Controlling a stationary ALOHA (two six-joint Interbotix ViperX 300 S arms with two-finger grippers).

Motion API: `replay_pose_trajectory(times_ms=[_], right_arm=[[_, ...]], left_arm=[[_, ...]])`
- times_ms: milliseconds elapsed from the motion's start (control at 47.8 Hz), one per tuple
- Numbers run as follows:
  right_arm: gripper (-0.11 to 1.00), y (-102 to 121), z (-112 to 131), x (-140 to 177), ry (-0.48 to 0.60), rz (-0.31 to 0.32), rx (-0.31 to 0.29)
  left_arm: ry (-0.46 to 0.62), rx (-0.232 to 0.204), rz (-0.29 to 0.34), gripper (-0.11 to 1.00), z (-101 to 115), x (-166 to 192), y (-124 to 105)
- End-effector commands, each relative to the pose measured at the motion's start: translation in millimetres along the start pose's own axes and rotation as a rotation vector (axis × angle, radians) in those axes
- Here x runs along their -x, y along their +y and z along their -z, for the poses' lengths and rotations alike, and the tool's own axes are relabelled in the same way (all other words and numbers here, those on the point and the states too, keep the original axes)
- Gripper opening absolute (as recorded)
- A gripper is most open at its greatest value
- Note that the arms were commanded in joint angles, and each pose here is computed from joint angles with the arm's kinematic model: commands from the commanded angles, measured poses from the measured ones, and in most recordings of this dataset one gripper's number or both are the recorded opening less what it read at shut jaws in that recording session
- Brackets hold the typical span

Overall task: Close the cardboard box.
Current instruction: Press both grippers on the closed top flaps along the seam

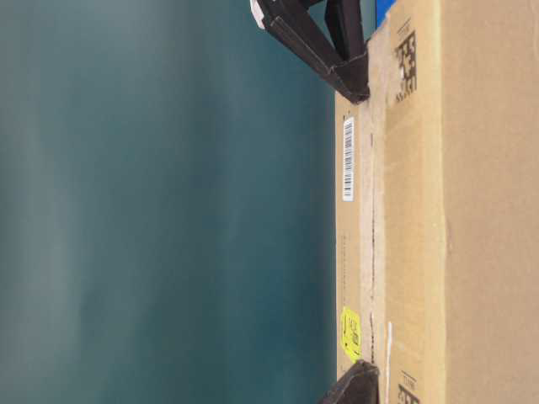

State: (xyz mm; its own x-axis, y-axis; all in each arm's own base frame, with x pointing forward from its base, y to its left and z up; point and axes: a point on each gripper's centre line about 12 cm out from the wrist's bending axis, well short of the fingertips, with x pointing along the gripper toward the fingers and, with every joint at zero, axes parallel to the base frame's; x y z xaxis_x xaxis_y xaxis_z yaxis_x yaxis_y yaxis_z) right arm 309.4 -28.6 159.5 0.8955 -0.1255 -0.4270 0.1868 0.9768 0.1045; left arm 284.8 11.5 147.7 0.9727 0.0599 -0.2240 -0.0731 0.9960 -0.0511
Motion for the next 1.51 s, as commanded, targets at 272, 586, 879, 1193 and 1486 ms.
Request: replay_pose_trajectory(times_ms=[272, 586, 879, 1193, 1486], right_arm=[[0.0, 0.3, -5.2, -0.3, -0.017, -0.001, -0.003], [0.0, 0.2, -4.6, -0.1, -0.015, 0.0, -0.003], [0.0, 0.2, -4.6, -0.1, -0.015, 0.0, -0.003], [0.0, 1.0, -4.3, 0.3, -0.015, -0.003, -0.002], [0.0, 5.8, -3.7, 0.6, -0.013, -0.017, 0.0]], left_arm=[[0.006, 0.005, -0.01, 0.0, 4.1, 4.1, 2.6], [0.007, 0.005, -0.01, 0.0, 4.5, 5.1, 2.6], [0.009, 0.013, -0.01, 0.0, 5.0, 5.4, 2.6], [0.006, 0.015, -0.01, 0.0, 4.3, 5.1, 2.6], [0.007, 0.017, -0.009, 0.0, 4.5, 5.1, 2.2]])
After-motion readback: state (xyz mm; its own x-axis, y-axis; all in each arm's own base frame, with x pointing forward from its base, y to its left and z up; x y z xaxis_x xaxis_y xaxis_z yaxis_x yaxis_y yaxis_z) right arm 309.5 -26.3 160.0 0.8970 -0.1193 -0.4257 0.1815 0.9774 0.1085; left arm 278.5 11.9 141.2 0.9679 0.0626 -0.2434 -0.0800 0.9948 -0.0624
